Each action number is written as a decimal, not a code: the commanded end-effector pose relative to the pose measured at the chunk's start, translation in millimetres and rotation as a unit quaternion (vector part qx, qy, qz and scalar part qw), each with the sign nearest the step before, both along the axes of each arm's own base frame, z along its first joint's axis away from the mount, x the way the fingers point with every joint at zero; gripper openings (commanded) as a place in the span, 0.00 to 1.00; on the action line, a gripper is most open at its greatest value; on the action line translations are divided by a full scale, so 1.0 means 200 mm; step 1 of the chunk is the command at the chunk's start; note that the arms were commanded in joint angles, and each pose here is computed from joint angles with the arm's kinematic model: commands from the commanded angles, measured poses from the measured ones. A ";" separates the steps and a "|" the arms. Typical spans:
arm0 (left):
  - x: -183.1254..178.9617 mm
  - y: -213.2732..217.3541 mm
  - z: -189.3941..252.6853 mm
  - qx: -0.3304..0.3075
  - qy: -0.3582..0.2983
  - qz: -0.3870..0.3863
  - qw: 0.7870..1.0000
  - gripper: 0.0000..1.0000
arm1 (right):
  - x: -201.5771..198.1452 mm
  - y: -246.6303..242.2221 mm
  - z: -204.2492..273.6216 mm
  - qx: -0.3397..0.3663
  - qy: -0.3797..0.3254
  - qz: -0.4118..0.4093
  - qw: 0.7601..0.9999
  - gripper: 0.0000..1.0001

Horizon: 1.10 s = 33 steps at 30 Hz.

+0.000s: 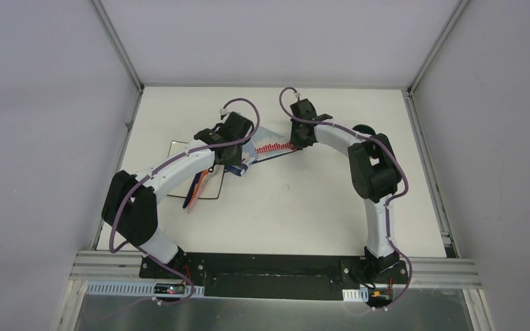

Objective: Set the dinner table for one person
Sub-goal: Pick up the napkin from the center of the board.

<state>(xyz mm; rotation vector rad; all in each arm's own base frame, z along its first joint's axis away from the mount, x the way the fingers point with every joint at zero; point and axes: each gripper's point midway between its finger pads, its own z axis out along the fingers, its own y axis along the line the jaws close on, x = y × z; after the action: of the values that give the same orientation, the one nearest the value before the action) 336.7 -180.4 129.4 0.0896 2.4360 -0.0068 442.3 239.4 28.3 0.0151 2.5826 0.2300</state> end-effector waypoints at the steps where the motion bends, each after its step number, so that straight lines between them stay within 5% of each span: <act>1: 0.05 -0.03 0.04 0.008 -0.014 -0.005 1.000 0.36 | 0.02 -0.05 0.20 -0.026 -0.033 -0.005 0.999 0.00; 10: 0.06 -0.03 0.01 0.016 -0.008 -0.006 1.000 0.36 | -0.01 -0.26 0.29 -0.114 -0.061 -0.038 0.991 0.00; 23: 0.11 -0.07 -0.17 0.033 0.021 -0.009 0.999 0.35 | -0.01 -0.29 0.31 -0.132 -0.067 -0.037 0.988 0.00; 25: 0.12 -0.11 -0.19 0.025 0.027 -0.018 0.999 0.28 | -0.01 -0.29 0.31 -0.131 -0.067 -0.037 0.988 0.00; 29: 0.16 -0.20 -0.23 0.007 0.038 -0.036 0.999 0.00 | -0.01 -0.29 0.33 -0.130 -0.067 -0.035 0.989 0.00; 33: 0.17 -0.22 -0.27 0.004 0.046 -0.038 0.998 0.00 | -0.01 -0.28 0.33 -0.129 -0.068 -0.032 0.989 0.00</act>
<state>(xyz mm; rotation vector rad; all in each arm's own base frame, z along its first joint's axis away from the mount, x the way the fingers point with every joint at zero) 358.1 -204.7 63.5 0.1812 2.5698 0.0402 429.7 200.0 59.4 -0.0327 2.5366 -0.0691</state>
